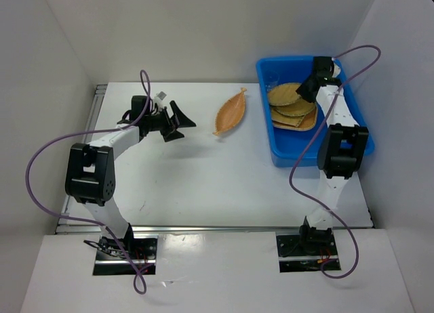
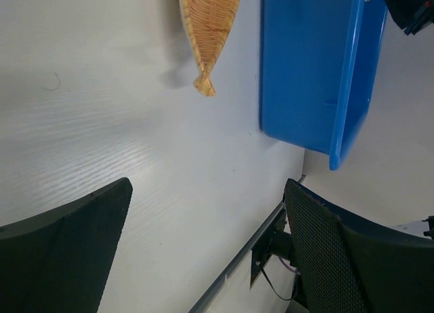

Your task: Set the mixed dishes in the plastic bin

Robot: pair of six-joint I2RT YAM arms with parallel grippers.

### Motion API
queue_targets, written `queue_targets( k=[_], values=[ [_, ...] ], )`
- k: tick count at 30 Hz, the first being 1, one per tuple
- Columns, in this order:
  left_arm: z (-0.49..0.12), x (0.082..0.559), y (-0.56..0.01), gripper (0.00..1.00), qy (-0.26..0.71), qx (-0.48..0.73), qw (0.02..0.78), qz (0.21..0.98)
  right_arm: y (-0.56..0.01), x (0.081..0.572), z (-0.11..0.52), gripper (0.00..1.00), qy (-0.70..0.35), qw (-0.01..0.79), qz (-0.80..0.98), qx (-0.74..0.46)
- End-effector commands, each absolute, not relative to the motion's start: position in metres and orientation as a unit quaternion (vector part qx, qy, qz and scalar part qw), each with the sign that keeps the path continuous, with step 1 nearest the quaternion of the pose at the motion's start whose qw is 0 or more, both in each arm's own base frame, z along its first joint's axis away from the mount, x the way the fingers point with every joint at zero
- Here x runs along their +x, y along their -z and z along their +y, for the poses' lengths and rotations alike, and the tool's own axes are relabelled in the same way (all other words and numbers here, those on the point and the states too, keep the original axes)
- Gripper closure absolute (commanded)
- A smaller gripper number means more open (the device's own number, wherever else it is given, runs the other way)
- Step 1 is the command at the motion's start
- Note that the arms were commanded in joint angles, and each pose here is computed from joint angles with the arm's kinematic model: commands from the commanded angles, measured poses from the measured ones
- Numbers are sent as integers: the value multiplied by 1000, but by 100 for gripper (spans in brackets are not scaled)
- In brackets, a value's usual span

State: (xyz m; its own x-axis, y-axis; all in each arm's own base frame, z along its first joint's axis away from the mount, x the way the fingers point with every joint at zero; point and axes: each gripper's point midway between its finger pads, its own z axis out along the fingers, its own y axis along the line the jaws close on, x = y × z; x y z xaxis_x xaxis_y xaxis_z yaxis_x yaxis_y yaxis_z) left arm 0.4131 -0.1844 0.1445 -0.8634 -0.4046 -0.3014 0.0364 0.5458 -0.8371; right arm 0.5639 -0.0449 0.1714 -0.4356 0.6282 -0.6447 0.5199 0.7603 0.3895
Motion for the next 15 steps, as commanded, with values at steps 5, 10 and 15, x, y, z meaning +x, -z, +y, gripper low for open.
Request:
queue_targets(
  k=[5,10,15],
  values=[
    [-185,427,-152,0,473,-92,255,838,-204,523,-78,61,-2,433,827,358],
    [-185,427,-152,0,473,-92,255,838,-221,499,-92,48,27,444,816,368],
    [-173,453,-136,0,431,-131,286,846,-284,472,-73,43,-30,511,788,342]
  ],
)
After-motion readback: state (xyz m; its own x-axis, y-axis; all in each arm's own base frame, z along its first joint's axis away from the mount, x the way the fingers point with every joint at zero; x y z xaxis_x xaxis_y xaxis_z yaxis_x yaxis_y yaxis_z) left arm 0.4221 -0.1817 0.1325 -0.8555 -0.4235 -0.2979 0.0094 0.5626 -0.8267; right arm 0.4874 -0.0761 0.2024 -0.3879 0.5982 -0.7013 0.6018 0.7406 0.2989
